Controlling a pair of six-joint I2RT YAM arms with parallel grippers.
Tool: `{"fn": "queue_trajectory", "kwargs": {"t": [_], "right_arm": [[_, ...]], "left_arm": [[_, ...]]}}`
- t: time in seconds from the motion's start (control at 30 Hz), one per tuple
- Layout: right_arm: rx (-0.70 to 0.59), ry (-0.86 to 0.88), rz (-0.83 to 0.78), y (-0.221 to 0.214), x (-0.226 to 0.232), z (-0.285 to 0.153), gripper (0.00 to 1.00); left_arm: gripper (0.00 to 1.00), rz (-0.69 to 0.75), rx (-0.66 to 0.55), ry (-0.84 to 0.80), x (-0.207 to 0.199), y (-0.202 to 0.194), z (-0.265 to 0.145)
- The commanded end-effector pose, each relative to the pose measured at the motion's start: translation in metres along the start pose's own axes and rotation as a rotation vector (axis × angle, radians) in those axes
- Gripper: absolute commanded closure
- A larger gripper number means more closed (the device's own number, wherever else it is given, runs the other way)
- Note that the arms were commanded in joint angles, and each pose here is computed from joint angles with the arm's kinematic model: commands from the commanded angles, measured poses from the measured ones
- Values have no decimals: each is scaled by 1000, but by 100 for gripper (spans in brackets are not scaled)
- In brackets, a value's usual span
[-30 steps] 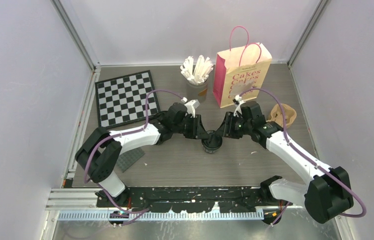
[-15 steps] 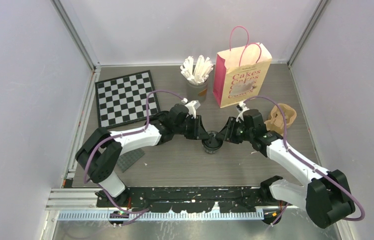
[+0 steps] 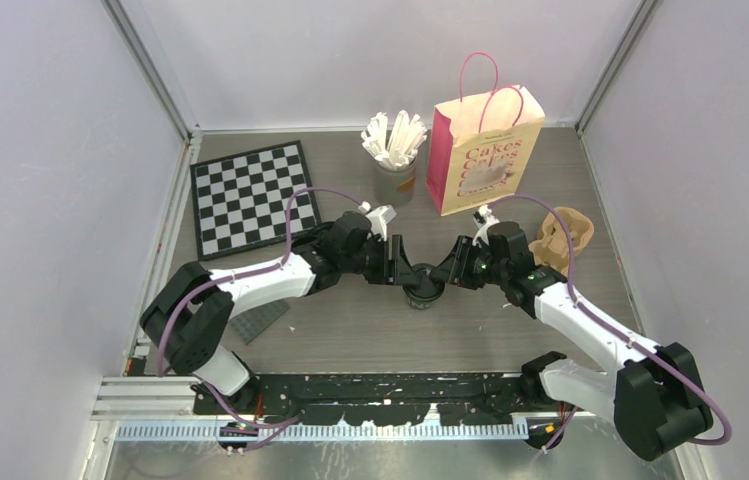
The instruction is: Pack the takeout coffee
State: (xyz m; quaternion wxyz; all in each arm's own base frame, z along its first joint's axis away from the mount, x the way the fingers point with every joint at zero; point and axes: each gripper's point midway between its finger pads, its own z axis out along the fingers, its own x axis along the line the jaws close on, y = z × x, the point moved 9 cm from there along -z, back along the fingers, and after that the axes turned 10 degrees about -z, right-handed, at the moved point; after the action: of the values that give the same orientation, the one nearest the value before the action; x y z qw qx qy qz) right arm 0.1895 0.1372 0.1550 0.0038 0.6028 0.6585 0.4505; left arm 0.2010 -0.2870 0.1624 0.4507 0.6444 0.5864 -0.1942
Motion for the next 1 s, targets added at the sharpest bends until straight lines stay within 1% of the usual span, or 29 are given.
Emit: {"fn": "queue_trajectory", "kwargs": {"t": [0.0, 0.17, 0.3, 0.4, 0.53, 0.73, 0.8, 0.97], "right_arm": [[99, -94, -4, -26, -17, 0, 62], [92, -87, -9, -25, -16, -2, 62], [92, -85, -12, -26, -16, -3, 62], [92, -81, -14, -26, -16, -3, 62], [89, -75, -12, -25, -14, -3, 62], [93, -77, -14, -25, -14, -4, 61], [93, -78, -6, -25, -14, -4, 61], [103, -73, 8, -25, -13, -2, 61]], "left_arm": [[47, 16, 26, -82, -20, 5, -15], [45, 28, 16, -25, -11, 1, -20], [45, 15, 10, -33, -7, -3, -22], [45, -9, 8, -73, -3, -5, -21], [48, -41, 17, -131, -3, -4, -13], [52, -71, 23, -132, 6, -5, -5], [54, -83, 13, -109, 10, -5, -4], [59, -109, -1, 10, 22, -8, -6]]}}
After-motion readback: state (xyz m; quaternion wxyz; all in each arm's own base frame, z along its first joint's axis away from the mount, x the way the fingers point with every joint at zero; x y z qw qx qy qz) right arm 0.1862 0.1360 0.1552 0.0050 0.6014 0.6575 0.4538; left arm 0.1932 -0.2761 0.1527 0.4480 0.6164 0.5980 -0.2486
